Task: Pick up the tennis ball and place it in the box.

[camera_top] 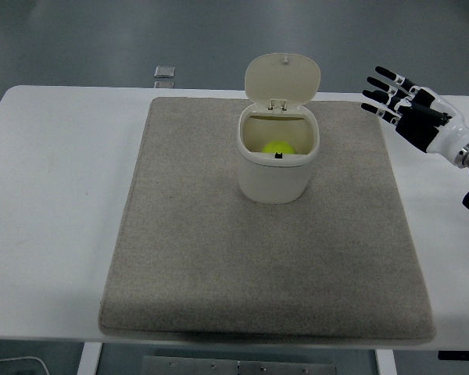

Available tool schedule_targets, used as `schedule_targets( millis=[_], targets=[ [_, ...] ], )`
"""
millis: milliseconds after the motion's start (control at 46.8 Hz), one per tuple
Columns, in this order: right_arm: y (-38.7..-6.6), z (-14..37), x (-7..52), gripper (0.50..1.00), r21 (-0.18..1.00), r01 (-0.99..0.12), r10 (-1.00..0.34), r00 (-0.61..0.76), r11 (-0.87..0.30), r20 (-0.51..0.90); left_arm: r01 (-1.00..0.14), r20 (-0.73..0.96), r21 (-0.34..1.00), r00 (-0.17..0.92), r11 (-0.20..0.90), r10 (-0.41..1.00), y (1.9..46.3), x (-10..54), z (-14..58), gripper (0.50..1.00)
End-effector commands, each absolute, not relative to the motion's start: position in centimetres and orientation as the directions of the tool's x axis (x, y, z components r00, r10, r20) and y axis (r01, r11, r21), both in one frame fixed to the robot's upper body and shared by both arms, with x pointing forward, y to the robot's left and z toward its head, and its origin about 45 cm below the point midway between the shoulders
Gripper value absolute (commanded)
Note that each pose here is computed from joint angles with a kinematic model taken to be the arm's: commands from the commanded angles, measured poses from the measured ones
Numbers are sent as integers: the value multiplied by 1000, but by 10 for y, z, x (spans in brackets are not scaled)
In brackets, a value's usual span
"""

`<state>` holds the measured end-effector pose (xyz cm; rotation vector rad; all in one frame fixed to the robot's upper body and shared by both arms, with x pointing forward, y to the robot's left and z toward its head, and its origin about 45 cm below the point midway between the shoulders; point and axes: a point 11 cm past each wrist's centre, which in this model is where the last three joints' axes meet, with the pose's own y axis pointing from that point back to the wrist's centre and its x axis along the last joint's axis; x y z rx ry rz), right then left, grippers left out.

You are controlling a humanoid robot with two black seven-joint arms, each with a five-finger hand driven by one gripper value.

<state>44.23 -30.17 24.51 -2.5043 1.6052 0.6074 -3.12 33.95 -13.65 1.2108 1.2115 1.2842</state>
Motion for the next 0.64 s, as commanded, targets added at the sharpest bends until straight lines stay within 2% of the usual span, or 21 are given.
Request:
schedule_targets(
  millis=[0,620],
  targets=[
    [-303,245,443,903,124,-898,-849,345,-423,-401,-12,46,999,-47,-47,998,340,-31,-136,992],
    [-305,247,444,907,110,-904,-851,340,-413,-400,-12,46,999,-47,-47,998,340,-31,-136,992]
  ],
)
